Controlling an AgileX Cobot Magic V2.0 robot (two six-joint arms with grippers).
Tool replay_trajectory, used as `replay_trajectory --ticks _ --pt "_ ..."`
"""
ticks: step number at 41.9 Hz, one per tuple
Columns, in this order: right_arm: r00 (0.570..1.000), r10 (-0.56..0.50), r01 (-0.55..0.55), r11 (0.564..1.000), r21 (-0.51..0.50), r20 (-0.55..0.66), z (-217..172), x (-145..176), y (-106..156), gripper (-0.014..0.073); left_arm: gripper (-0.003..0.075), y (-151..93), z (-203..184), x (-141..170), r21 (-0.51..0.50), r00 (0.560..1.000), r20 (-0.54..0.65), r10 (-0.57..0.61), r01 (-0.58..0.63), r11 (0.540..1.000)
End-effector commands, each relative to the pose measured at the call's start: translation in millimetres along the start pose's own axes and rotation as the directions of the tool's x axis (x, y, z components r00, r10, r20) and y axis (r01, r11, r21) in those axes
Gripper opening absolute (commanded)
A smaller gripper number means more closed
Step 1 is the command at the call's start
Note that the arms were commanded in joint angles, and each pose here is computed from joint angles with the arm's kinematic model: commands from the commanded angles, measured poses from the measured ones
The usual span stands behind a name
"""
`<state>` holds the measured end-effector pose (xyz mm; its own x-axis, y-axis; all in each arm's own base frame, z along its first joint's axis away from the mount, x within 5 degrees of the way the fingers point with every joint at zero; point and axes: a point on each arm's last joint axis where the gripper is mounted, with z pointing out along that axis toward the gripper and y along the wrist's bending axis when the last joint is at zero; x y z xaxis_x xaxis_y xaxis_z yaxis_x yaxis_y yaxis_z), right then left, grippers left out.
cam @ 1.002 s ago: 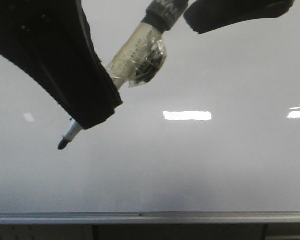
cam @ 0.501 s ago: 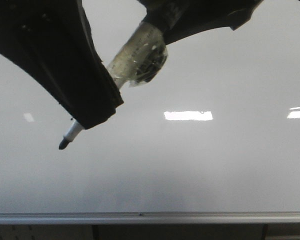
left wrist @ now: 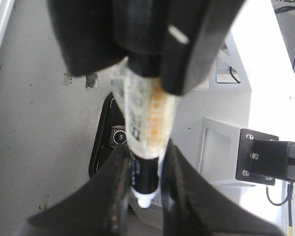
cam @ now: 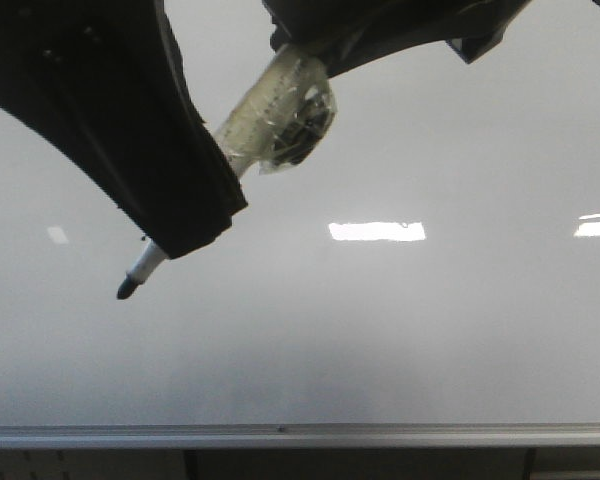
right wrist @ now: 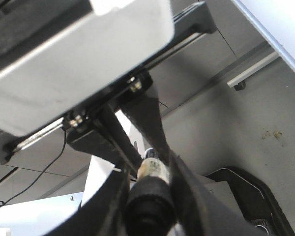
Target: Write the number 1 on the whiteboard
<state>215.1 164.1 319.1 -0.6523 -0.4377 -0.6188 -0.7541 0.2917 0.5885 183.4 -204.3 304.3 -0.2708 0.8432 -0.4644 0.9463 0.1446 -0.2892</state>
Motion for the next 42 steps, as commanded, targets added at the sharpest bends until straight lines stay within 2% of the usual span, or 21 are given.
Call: replay_trajectory --ticks 1,6,9,12,15,18,21,24,29,32,36,38,42 --pt "0.999 -0.045 0.044 0.991 -0.126 -0.005 -8.9 -3.6 22.7 -0.0069 0.0148 -10.6 -15.4 -9.2 -0.010 0.996 0.081 0.025 -0.024 1.000" --pt "0.999 -0.050 0.050 0.995 -0.085 0.002 -8.9 -4.5 19.2 -0.0069 0.0410 -6.4 -15.6 -9.4 -0.057 0.996 0.082 0.028 -0.023 0.998" --pt "0.999 -0.046 0.046 0.998 -0.044 0.004 -8.6 -4.8 15.3 -0.0069 0.0542 -2.6 -16.3 -9.7 -0.093 0.996 0.088 0.030 -0.022 0.995" --pt "0.999 -0.042 0.042 0.999 0.001 0.012 -8.8 -5.7 11.7 -0.0068 0.0578 1.0 -18.6 -9.5 -0.132 0.995 0.095 0.014 -0.002 0.991" --pt "0.999 -0.041 0.039 0.997 0.072 0.031 -10.1 -7.4 6.7 -0.0064 0.0545 8.1 -23.1 -6.4 -0.175 0.995 0.095 -0.012 0.029 0.984" --pt "0.997 -0.037 0.026 0.986 0.163 0.065 -14.1 -9.8 1.5 -0.0061 0.0475 15.6 -31.3 -1.8 -0.211 0.993 0.105 -0.050 0.071 0.975" --pt "0.991 -0.034 -0.001 0.965 0.264 0.126 -22.4 -13.6 -2.4 -0.0061 0.0369 23.8 -42.2 4.9 -0.246 0.987 0.126 -0.095 0.124 0.961" --pt "0.978 -0.042 -0.036 0.930 0.365 0.204 -34.1 -17.8 -4.8 -0.0061 0.0229 31.9 -56.6 13.9 -0.280 0.977 0.163 -0.140 0.181 0.943" --pt "0.945 -0.078 -0.088 0.874 0.479 0.316 -56.3 -20.7 -0.7 -0.0061 0.0006 40.3 -76.7 27.6 -0.320 0.953 0.225 -0.204 0.270 0.908" --pt "0.924 -0.106 -0.114 0.841 0.529 0.368 -68.1 -20.3 3.2 -0.0061 -0.0020 45.1 -90.4 37.3 -0.348 0.926 0.276 -0.256 0.344 0.872" --pt "0.885 -0.153 -0.155 0.793 0.590 0.440 -83.7 -16.4 9.7 -0.0061 -0.0020 51.6 -111.8 49.8 -0.398 0.854 0.394 -0.340 0.492 0.774" --pt "0.861 -0.179 -0.177 0.771 0.611 0.476 -89.9 -12.8 13.8 -0.0061 -0.0020 53.2 -122.9 57.3 -0.433 0.811 0.453 -0.371 0.563 0.704" --pt "0.806 -0.251 -0.209 0.727 0.654 0.537 -99.1 -0.4 21.0 -0.0061 -0.0020 48.7 -147.0 74.9 -0.542 0.749 0.555 -0.362 0.656 0.524"
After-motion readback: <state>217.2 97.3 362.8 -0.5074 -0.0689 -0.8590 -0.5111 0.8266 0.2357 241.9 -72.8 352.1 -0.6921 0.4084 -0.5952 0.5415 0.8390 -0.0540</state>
